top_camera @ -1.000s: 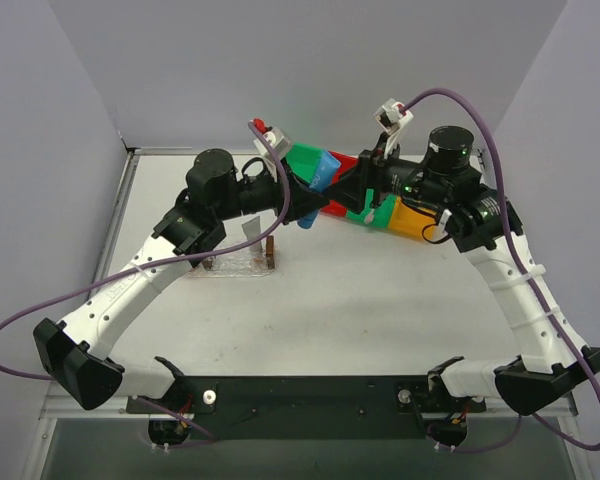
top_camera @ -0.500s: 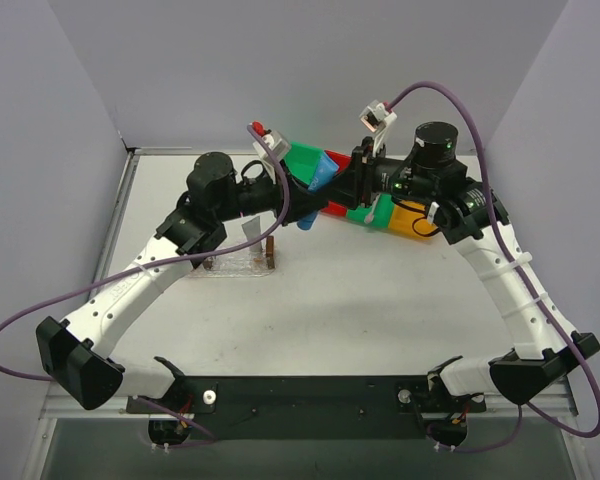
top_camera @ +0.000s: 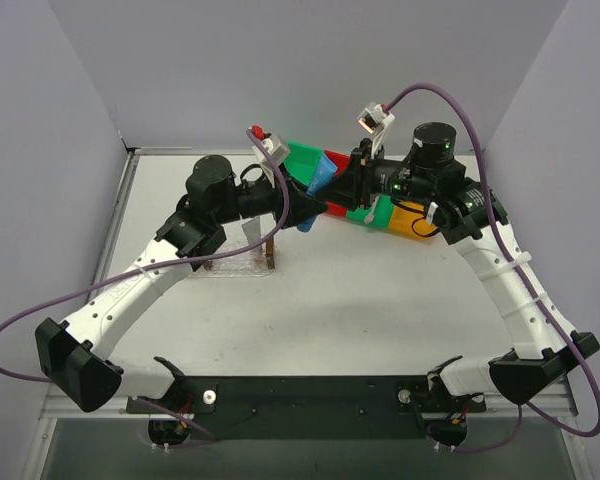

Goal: Prepare toiletry sets of a toothbrush and toothpaste on the tray

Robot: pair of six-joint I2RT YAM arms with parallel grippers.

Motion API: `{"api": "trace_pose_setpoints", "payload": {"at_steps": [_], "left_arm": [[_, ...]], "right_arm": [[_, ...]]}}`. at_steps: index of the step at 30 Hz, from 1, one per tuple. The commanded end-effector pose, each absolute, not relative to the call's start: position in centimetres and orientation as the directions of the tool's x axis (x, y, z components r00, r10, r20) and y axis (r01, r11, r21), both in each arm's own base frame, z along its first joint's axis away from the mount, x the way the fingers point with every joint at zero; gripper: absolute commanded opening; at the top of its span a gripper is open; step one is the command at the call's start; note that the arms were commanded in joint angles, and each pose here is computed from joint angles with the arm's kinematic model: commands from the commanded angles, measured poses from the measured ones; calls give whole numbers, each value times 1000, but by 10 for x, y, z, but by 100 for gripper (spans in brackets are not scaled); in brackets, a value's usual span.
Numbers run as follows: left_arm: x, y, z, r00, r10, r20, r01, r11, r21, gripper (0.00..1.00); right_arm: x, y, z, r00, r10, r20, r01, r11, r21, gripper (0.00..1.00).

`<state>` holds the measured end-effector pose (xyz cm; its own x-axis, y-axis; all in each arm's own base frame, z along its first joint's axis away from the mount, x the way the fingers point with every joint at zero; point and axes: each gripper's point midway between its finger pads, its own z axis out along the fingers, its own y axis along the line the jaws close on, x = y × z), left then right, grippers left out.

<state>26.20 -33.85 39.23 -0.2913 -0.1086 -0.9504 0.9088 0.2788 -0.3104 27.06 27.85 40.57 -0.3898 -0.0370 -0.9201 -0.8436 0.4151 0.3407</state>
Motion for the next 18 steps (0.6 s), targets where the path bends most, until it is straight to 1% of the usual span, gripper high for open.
{"api": "trace_pose_setpoints", "payload": {"at_steps": [1,3,4,5,9,11,14,18], "left_arm": [[236,-331,414,-186,-115,-976,956,208,-207,45],[234,-329,411,-179,-105,-978,957,210,-198,52],[233,-328,411,-177,-104,-979,958,209,-195,58],[233,-328,409,-177,-100,-979,959,208,-195,59],[231,-327,408,-169,-92,-981,961,204,-185,63],[232,-322,413,-141,-93,-986,963,216,-158,66],[236,-310,417,-117,-80,-990,957,259,-134,67],[236,-300,432,-68,-77,-995,957,278,-87,67]], "right_arm": [[267,279,436,-267,-8,-964,-887,394,242,0],[266,277,436,-260,-14,-966,-886,400,232,0],[267,276,437,-254,-15,-967,-885,407,226,0],[266,275,438,-251,-16,-968,-885,408,223,0],[265,272,437,-242,-25,-970,-885,416,210,0],[264,269,436,-225,-39,-973,-886,424,188,0],[259,268,431,-215,-61,-975,-895,412,172,0],[252,266,424,-209,-84,-974,-906,392,161,0]]}}
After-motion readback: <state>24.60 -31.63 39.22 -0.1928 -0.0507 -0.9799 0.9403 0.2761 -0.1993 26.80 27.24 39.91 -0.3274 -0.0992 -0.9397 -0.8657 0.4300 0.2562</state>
